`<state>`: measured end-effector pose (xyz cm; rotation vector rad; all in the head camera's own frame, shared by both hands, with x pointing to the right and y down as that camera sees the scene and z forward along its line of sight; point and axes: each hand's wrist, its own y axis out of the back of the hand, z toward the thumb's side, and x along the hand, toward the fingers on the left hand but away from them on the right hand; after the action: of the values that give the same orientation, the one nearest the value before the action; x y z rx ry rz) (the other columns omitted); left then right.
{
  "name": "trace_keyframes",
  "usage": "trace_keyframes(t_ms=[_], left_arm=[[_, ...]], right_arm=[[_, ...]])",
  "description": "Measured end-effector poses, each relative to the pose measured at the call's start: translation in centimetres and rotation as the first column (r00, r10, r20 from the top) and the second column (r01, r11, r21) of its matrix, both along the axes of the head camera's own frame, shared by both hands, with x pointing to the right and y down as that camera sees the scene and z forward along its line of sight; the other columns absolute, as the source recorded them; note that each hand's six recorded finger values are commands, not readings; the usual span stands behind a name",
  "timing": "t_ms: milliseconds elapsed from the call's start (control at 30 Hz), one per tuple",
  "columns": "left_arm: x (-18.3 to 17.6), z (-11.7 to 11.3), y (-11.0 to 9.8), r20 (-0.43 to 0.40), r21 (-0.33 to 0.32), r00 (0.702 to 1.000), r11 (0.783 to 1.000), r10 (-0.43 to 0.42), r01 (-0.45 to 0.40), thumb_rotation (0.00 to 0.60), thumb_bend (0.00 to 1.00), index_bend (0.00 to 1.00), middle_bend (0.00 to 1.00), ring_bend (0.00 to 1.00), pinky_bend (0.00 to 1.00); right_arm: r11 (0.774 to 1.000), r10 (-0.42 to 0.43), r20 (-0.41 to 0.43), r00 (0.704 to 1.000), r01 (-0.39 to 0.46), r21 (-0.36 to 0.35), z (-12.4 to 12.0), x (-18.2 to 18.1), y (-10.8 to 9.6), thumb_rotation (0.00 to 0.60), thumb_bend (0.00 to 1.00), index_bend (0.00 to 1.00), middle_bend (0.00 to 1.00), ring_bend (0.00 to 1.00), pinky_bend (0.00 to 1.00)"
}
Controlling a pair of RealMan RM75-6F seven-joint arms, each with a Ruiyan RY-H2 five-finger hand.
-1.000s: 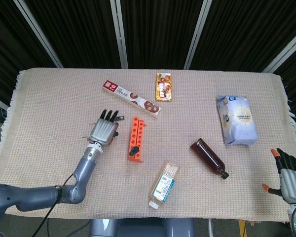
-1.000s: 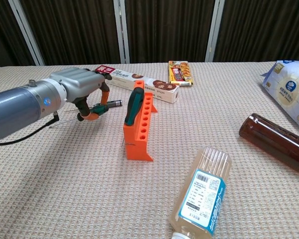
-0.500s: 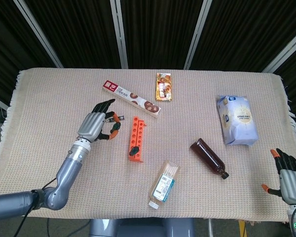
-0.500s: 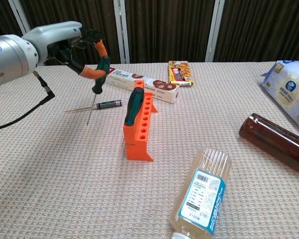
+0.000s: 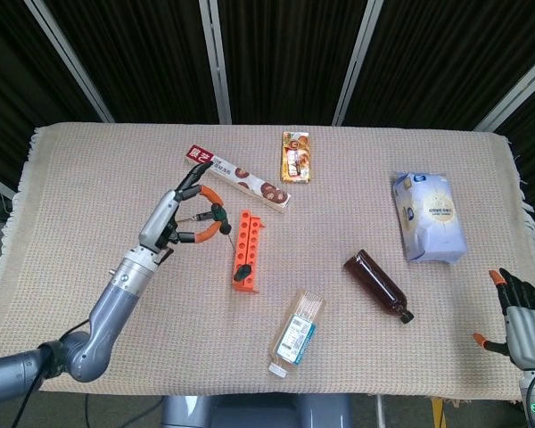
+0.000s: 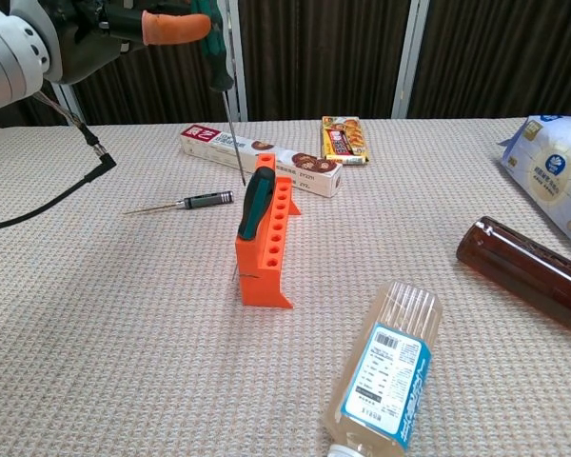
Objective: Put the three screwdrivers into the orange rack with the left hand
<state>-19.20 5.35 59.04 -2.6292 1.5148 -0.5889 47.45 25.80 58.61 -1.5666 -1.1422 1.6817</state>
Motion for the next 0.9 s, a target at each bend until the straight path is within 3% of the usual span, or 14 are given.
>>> trace_keyframes(t_ms=[200, 433, 900], left_arm=[[0.9, 0.1, -0.1, -0.018, 0.034, 1.000, 0.999, 0.020, -0.019, 0.600, 0.46, 0.60, 0.02, 0.00, 0.00], [1.3, 0.5, 0.1, 0.017, 0.057, 0.999, 0.997, 0.045, -0.046, 0.600, 0.46, 0.60, 0.02, 0.00, 0.00], [1.6, 1.8, 1.5, 0.056, 0.039, 0.995, 0.995, 0.087, -0.090, 0.600, 0.46, 0.60, 0.02, 0.00, 0.00]], right_arm=[[1.000, 0.006, -0.003, 1.000, -0.006, 0.001, -0.1, 0.1, 0.1, 0.600, 0.00, 0.00, 0.00, 0.00, 0.00], [1.000, 0.010, -0.003, 1.000, -0.010, -0.002, 0.0, 0.3, 0.1, 0.600, 0.00, 0.00, 0.00, 0.00, 0.00], [1.000, 0.010, -0.003, 1.000, -0.010, -0.008, 0.2, 0.3, 0.1, 0.600, 0.00, 0.00, 0.00, 0.00, 0.00]])
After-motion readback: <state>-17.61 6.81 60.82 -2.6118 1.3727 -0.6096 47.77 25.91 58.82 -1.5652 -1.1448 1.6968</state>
